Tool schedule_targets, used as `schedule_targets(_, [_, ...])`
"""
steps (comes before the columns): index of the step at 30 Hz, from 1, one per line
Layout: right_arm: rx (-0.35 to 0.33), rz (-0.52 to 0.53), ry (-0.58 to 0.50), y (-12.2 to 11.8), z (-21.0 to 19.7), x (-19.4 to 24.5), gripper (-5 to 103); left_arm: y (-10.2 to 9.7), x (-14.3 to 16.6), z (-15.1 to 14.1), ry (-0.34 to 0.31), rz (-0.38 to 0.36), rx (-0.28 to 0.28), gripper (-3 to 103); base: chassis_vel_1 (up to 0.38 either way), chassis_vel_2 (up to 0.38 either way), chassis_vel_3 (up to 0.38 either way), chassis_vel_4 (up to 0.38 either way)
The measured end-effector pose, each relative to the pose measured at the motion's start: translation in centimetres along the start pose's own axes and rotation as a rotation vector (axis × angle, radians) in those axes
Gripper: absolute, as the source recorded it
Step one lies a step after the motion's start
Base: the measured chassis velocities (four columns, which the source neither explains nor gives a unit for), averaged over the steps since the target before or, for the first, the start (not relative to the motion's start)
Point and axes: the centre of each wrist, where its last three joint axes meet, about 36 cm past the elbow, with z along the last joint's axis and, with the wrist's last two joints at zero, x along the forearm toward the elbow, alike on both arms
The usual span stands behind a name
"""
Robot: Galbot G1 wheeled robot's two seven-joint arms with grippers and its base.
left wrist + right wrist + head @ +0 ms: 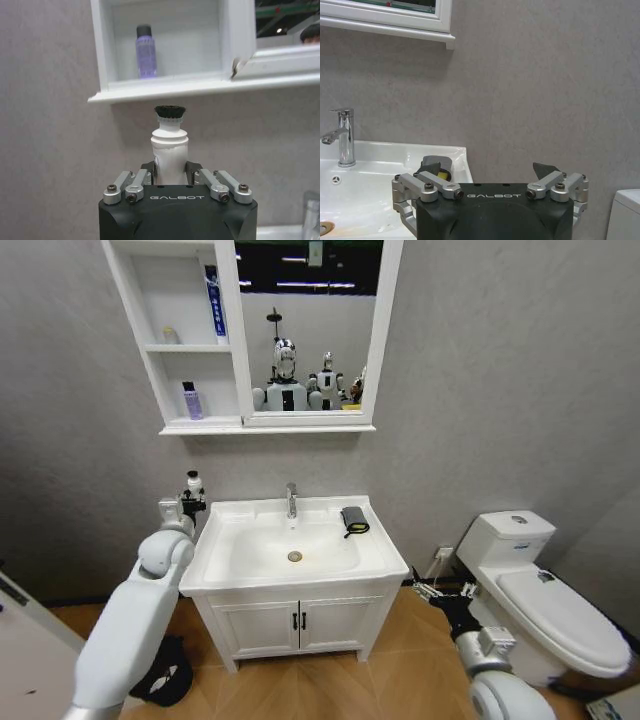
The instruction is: Move facial cleanser and shampoo from washbasin to cabinet, then wipe washbasin with towel.
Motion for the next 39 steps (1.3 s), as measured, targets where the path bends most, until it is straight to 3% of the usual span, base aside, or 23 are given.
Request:
schedule_targets(5, [0.005, -0.007, -0.003, 0.1, -0.3, -0.1, 100, -1.1, -1.2, -5.8, -0.042, 0.066, 0.033, 32, 0.000, 0.000, 0.000, 0.000])
schedule_targets(6, [0.005, -0.007, -0.003, 0.1, -0.3, -0.1, 100, -1.1, -1.2, -5.8, -0.042, 0.066, 0.033, 32, 0.000, 0.000, 0.000, 0.000])
schedule_targets(9, [0.006, -0.008, -0.006, 0.1, -0.6, 0.0, 100, -1.8, -4.4, -10.6, -0.093, 0.079, 0.046, 32, 0.000, 0.000, 0.000, 0.000])
schedule_targets(20, [0.003, 0.010, -0.003, -0.2, -0.5, 0.2, 100, -4.1, -13.2, -18.6, -0.113, 0.066, 0.048, 32, 0.000, 0.000, 0.000, 0.000])
schedule_targets(29, [-0.004, 0.018, 0.006, -0.3, -0.1, 0.5, 100, -3.9, -18.1, -19.5, -0.081, 0.016, 0.002, 32, 0.000, 0.000, 0.000, 0.000])
schedule_targets(39, [-0.002, 0.029, 0.014, -0.6, 0.3, 0.6, 100, -4.9, -21.3, -20.2, -0.053, 0.025, -0.024, 32, 0.000, 0.000, 0.000, 0.000])
